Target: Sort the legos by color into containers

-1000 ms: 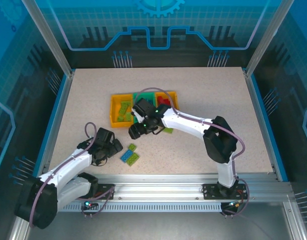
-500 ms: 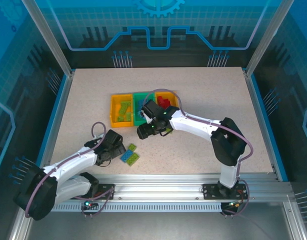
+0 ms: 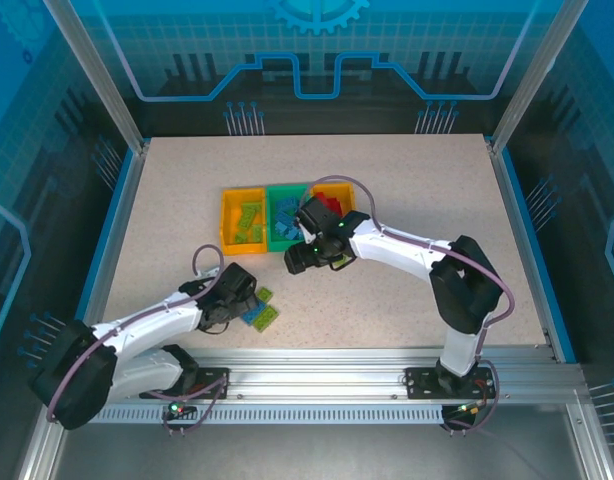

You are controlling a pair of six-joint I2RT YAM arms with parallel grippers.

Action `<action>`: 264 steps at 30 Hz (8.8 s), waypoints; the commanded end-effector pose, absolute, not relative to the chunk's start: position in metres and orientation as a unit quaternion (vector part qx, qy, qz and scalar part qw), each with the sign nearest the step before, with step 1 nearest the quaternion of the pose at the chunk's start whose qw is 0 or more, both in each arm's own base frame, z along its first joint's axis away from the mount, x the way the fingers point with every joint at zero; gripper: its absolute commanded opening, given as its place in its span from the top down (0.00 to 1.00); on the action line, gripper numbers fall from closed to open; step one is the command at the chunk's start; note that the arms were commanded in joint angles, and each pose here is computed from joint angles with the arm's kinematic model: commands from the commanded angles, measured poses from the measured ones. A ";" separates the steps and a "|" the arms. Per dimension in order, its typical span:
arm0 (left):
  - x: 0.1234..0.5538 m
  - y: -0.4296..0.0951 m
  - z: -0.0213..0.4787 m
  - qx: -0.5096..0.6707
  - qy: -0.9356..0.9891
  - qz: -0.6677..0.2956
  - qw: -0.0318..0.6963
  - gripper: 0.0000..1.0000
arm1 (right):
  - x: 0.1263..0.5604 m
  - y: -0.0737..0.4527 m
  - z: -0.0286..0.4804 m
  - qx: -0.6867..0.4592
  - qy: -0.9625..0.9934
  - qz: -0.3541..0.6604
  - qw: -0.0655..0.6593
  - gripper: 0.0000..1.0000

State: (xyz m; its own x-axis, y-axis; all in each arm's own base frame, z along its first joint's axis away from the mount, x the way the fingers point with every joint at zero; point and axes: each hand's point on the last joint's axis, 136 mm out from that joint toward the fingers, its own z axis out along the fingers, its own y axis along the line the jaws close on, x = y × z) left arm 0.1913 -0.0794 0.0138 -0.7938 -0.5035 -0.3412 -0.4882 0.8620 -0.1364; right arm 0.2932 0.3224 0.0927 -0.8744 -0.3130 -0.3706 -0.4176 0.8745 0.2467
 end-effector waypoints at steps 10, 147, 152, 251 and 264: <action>0.207 -0.174 0.012 -0.253 0.945 -0.182 0.097 0.01 | 0.296 0.294 0.100 -0.160 0.959 0.153 0.177 0.21; 0.188 -0.145 0.024 -0.284 0.949 -0.113 0.074 0.14 | 0.369 0.212 0.154 -0.073 0.947 0.179 0.255 0.14; 0.185 -0.147 0.025 -0.280 0.952 -0.102 0.071 0.14 | 0.368 0.196 0.144 -0.057 0.951 0.179 0.246 0.14; 0.362 -0.086 0.170 -0.224 0.929 -0.121 0.268 0.01 | 0.152 0.393 0.052 -0.386 0.900 0.111 0.168 0.00; 0.303 -0.013 0.147 -0.301 0.912 -0.098 0.262 0.01 | 0.152 0.413 0.024 -0.397 0.908 0.076 0.115 0.00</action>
